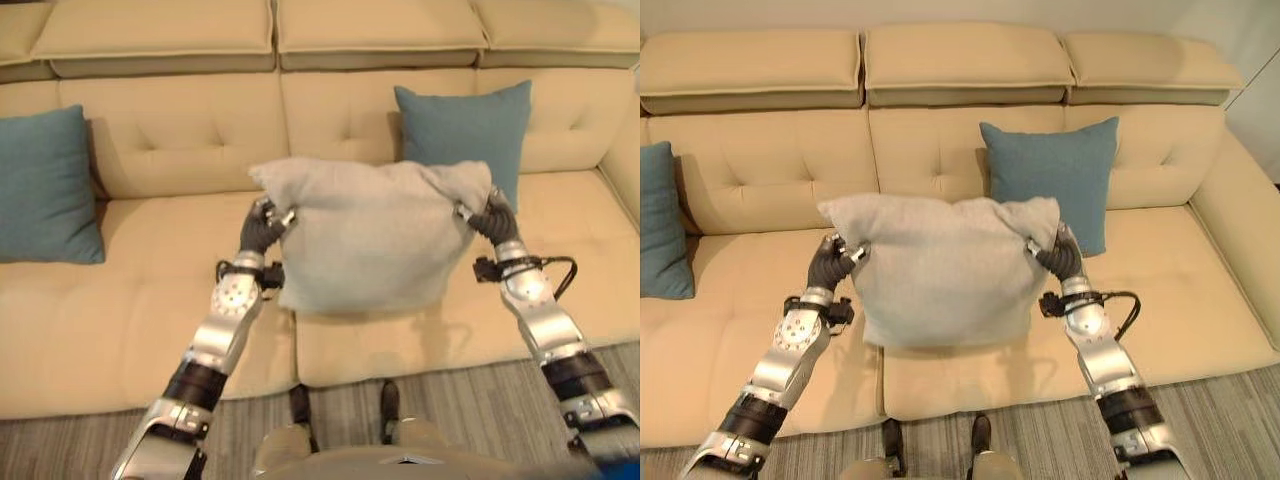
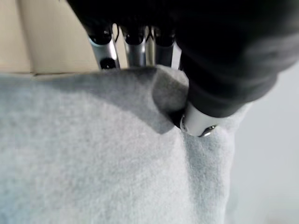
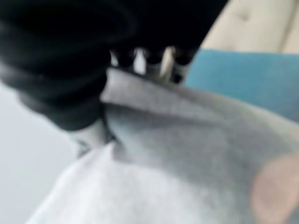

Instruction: Pick up all the scattered cushions and arrange them neatly on the sofa.

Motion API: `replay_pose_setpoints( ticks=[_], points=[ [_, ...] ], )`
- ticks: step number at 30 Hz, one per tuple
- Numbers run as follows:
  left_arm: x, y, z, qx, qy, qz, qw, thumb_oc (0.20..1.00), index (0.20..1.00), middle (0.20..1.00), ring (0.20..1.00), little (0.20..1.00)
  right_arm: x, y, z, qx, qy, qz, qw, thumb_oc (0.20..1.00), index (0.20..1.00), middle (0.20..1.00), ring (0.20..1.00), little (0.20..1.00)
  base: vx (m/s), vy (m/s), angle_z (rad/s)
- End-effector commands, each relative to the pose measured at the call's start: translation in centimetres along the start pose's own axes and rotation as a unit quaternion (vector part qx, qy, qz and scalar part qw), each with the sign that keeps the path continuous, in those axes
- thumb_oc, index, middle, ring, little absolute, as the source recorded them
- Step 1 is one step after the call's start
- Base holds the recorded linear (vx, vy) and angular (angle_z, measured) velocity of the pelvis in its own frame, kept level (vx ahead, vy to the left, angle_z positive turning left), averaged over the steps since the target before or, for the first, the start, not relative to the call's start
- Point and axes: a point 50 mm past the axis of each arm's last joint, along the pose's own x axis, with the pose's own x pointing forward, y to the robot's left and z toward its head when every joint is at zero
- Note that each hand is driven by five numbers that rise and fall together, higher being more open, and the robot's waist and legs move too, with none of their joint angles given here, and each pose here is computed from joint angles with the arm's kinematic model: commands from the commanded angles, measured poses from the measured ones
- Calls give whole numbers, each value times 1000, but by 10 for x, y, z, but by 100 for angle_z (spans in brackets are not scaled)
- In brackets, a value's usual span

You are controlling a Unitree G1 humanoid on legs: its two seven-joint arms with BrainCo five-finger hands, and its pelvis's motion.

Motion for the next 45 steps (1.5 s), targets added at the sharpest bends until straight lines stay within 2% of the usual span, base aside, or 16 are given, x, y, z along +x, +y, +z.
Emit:
replay_pose_setpoints(
  ticks=[1,6,15,28,31,45],
  points=[
    [38,6,55,2,-126,12,992,200,200,200,200,200,35,-15,57,-2,-116,-28,993,200,200,200,200,200,-129,-57,12],
    [80,10,96,49,-167,34,984,200,200,200,200,200,73,-31,101,-18,-162,-65,985,200,200,200,200,200,-77,-32,18],
    [115,19,152,98,-213,65,970,200,200,200,200,200,103,-31,138,-19,-177,-91,980,200,200,200,200,200,17,-6,9],
    [115,13,179,102,-262,63,958,200,200,200,200,200,108,-24,152,-12,-190,-82,978,200,200,200,200,200,41,4,8],
    [112,12,189,90,-284,66,952,200,200,200,200,200,108,-25,168,-9,-217,-84,973,200,200,200,200,200,32,-3,1],
    [109,11,199,99,-308,65,944,200,200,200,200,200,107,-19,186,-4,-248,-77,966,200,200,200,200,200,26,1,6]
  ],
)
